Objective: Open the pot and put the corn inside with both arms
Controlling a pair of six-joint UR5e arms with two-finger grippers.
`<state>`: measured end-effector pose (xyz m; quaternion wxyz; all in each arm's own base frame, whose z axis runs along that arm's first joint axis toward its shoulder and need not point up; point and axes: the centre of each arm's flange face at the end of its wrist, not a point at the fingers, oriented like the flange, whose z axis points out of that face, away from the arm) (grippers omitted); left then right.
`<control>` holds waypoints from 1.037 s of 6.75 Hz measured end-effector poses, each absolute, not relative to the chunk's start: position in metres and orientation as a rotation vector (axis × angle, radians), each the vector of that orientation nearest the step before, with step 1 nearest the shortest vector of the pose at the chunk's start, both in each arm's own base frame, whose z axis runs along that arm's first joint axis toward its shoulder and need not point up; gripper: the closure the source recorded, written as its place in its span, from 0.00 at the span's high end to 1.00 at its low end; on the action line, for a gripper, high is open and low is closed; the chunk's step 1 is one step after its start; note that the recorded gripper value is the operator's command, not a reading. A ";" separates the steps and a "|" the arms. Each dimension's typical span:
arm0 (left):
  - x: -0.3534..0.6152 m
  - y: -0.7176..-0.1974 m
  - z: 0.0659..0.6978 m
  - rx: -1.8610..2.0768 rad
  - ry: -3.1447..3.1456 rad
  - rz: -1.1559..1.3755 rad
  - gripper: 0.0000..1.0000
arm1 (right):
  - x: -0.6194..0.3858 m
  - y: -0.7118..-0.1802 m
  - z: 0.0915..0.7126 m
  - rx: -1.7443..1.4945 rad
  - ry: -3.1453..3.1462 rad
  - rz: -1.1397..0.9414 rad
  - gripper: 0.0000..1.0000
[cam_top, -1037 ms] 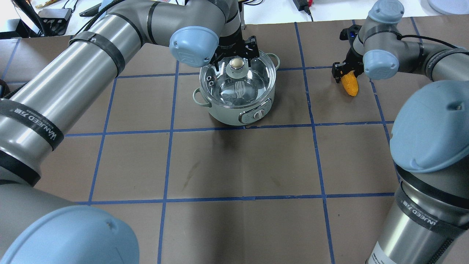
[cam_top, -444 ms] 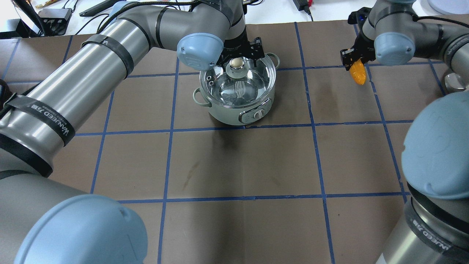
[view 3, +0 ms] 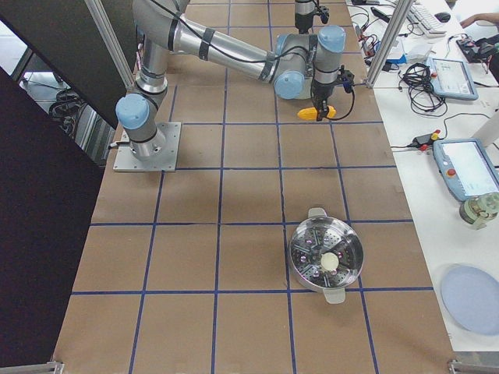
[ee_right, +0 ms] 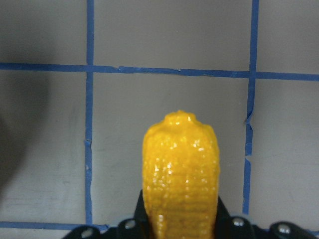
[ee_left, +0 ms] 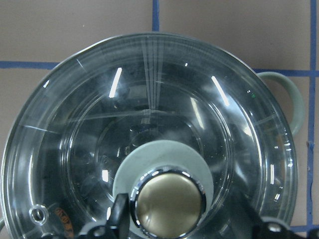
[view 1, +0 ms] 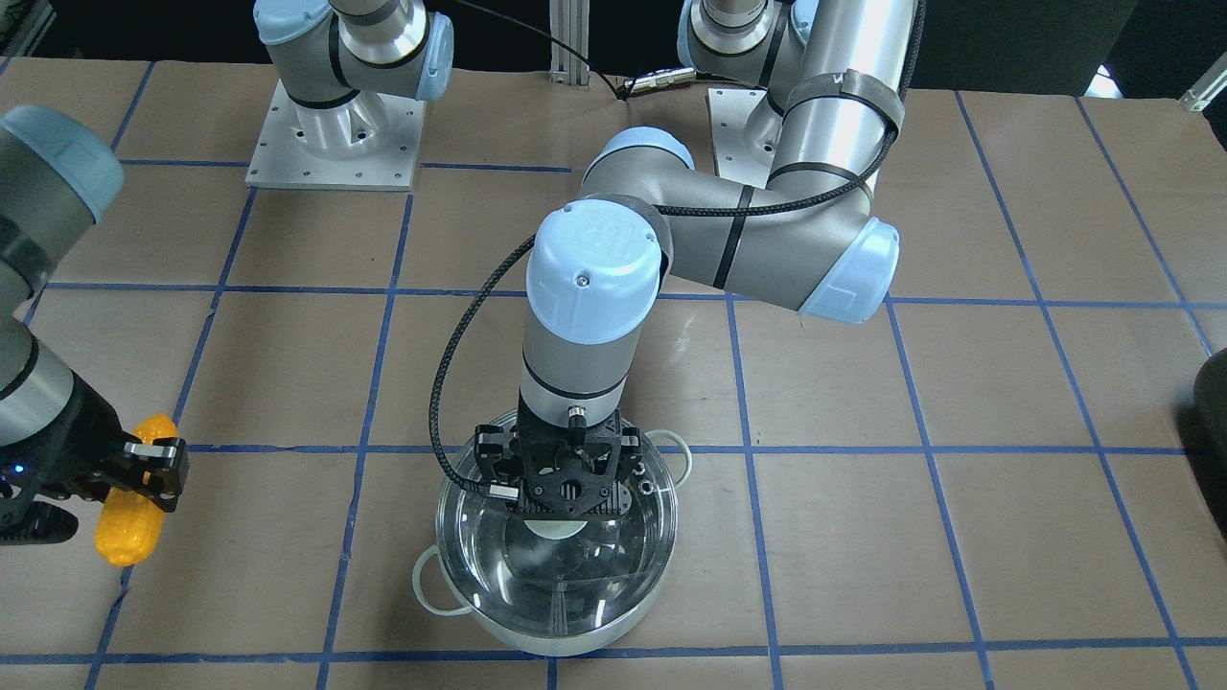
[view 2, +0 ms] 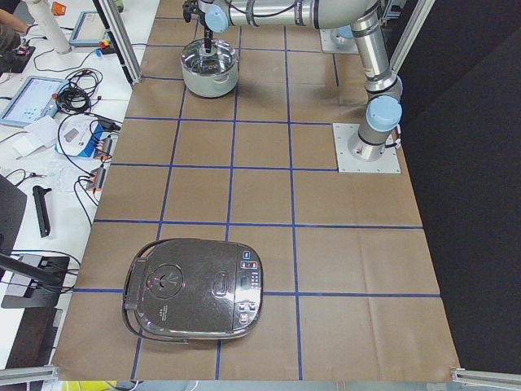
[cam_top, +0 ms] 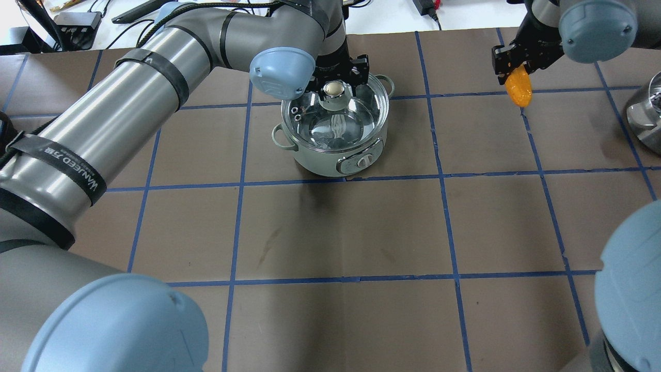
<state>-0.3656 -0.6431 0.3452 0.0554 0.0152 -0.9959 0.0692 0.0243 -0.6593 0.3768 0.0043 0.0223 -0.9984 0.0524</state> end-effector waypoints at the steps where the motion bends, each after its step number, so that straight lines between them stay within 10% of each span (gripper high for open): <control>1: -0.364 -0.643 0.352 0.042 -3.020 0.225 0.02 | 0.056 -0.655 0.389 0.051 -3.141 0.186 0.11; 7: -0.089 -0.683 0.425 -0.085 -3.028 0.134 0.02 | 0.228 -0.664 0.377 -0.150 -3.194 0.200 0.10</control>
